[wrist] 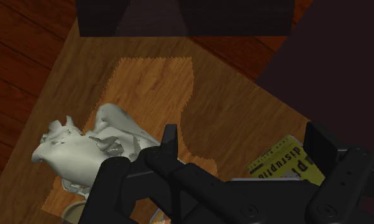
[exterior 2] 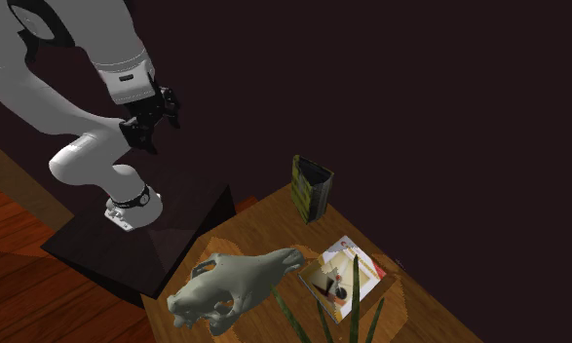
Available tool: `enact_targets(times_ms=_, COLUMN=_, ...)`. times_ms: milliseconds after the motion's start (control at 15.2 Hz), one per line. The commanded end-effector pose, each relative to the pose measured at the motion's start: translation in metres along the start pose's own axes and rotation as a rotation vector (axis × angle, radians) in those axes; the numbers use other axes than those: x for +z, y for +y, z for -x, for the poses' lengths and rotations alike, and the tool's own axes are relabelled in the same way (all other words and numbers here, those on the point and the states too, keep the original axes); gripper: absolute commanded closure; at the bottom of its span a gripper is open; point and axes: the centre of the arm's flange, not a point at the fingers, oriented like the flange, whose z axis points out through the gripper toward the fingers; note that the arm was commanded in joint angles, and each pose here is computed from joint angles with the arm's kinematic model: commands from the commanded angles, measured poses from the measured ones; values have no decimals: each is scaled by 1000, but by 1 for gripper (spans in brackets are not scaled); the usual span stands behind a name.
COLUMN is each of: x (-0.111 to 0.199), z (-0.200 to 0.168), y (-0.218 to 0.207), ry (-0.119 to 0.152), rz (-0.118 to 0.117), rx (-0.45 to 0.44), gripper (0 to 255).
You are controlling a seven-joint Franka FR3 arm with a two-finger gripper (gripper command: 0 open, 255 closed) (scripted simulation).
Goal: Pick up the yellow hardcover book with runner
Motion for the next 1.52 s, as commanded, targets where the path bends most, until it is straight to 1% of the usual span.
enact_targets(times_ms=0, x=0, z=0, y=0, ry=0, rz=0, rx=0, gripper=0)
enact_targets(times_ms=1452, x=158, z=-215, y=-121, ry=23, rz=79, rx=54, gripper=0)
